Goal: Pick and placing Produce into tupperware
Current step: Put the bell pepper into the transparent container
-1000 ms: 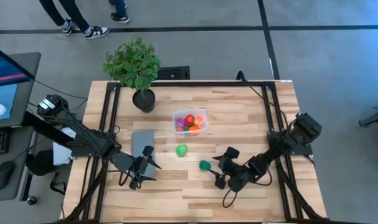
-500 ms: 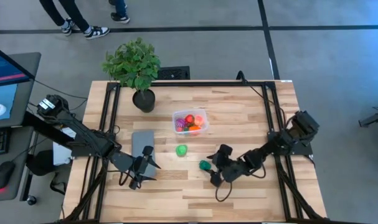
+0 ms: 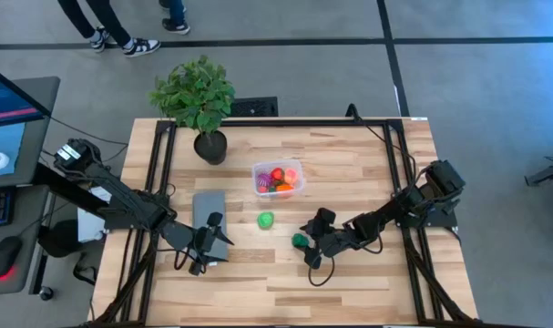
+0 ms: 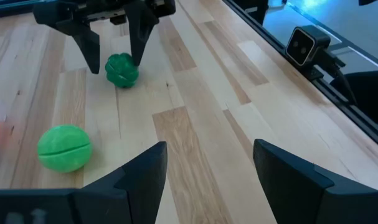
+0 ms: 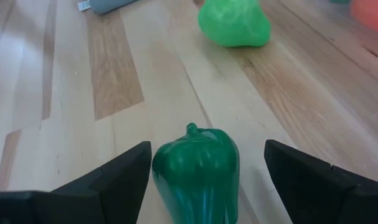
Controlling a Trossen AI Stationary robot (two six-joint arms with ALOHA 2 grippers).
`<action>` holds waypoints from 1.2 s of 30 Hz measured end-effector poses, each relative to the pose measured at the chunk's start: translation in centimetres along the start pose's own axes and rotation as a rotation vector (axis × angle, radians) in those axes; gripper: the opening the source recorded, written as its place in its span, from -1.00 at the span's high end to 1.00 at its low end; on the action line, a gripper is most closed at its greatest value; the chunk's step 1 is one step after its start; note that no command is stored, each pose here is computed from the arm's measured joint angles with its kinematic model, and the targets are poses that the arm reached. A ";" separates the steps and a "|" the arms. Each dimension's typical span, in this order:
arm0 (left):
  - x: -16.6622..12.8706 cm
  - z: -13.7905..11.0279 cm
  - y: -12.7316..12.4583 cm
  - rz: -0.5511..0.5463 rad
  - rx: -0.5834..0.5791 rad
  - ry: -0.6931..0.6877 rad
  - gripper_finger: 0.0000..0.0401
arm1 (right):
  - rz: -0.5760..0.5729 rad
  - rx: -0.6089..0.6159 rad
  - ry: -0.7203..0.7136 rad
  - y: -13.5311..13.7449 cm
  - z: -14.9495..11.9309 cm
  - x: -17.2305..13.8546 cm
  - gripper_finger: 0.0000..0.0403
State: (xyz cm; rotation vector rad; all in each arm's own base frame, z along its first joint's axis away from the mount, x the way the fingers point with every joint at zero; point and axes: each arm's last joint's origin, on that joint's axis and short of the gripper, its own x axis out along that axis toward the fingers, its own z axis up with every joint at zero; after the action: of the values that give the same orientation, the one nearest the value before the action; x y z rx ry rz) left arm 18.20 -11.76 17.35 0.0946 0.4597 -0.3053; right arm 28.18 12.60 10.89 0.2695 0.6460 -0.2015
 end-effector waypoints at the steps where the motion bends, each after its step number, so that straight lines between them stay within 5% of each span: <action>1: 0.0 -0.1 0.0 0.000 0.001 0.001 -0.15 | 0.003 0.000 0.002 0.0 0.0 0.0 -0.70; 21: 0.0 0.2 0.0 -0.003 0.002 -0.025 -0.15 | -0.005 0.017 0.021 0.1 -0.9 1.2 -0.74; 36: 0.0 0.2 0.0 0.000 0.007 -0.027 -0.15 | -0.042 -0.055 0.022 0.5 -1.1 2.3 -0.58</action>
State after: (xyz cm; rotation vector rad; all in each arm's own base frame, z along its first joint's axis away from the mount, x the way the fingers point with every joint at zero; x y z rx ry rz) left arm 18.28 -11.79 17.54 0.0976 0.4316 -0.3076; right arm 29.52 13.22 8.69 0.2061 0.6782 -0.2208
